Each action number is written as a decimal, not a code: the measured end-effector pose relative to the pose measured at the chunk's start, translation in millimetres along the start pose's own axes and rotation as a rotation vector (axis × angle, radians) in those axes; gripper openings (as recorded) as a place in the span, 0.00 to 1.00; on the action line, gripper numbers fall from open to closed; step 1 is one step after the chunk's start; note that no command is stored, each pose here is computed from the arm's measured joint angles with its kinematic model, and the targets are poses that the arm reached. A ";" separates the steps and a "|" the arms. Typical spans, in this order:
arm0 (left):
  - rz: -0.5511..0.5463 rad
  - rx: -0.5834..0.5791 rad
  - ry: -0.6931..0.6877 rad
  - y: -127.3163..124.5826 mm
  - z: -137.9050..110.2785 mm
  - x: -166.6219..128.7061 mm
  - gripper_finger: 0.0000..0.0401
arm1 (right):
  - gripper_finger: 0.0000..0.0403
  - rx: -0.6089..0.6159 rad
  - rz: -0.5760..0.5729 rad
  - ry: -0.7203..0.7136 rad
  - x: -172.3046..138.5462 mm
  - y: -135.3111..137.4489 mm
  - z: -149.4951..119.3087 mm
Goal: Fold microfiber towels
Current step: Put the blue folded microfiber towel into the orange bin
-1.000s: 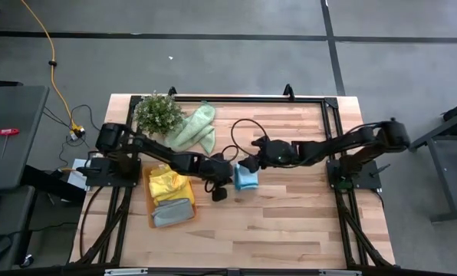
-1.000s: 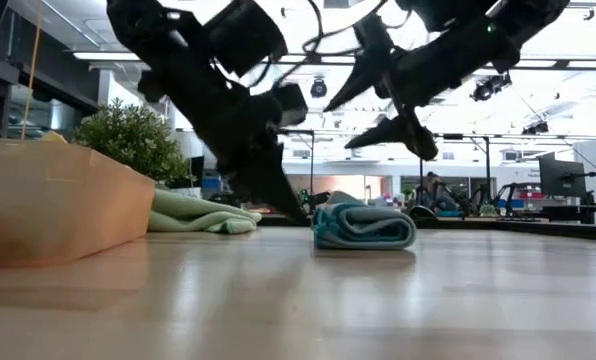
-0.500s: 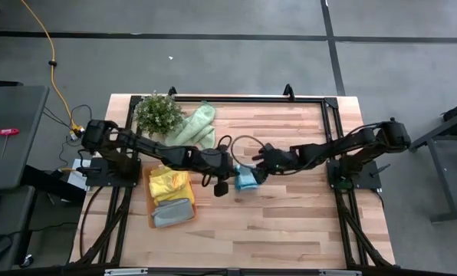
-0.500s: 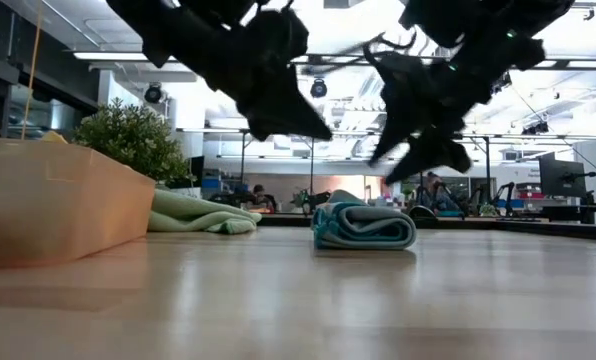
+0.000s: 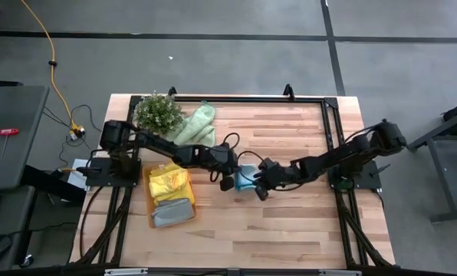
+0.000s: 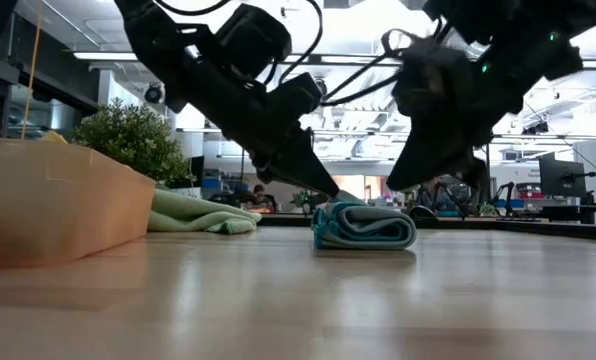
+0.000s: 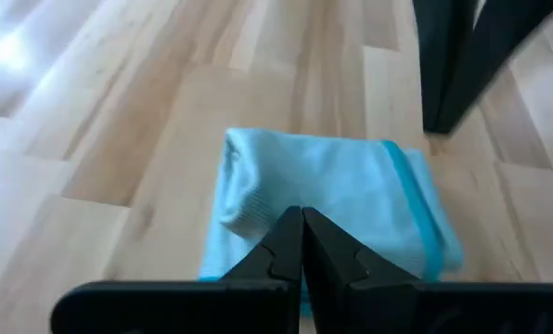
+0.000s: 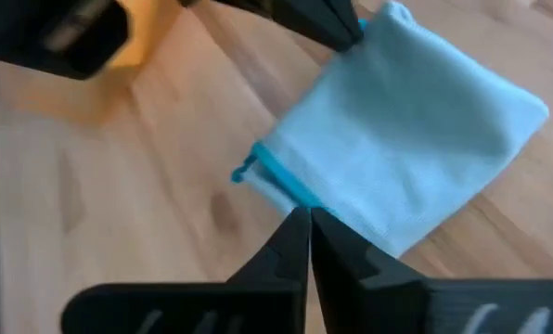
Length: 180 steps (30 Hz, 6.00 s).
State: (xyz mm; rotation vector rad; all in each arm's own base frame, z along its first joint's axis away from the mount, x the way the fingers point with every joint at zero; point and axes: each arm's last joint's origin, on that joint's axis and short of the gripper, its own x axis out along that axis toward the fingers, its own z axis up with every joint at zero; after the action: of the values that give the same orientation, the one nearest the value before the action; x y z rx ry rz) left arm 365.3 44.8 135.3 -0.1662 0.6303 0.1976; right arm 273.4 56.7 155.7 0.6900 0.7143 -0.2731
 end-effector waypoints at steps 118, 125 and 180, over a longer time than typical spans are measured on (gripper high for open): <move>-0.087 0.136 0.123 -60.8 46.0 -39.5 0.00 | 0.46 0.199 -0.132 -0.034 -55.7 -24.3 26.3; -0.032 0.669 0.400 -65.0 53.0 -15.2 0.09 | 0.46 0.207 -0.147 -0.102 -82.8 -26.4 29.9; -0.070 0.883 0.524 -25.4 32.9 37.4 0.06 | 0.46 0.320 -0.171 -0.285 -125.7 -33.5 34.0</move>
State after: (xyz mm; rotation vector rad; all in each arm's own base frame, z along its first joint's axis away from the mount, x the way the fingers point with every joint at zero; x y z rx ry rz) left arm 419.4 32.2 141.5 0.6314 1.1744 -0.2116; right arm 183.5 9.2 243.7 0.8731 0.4599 -0.6400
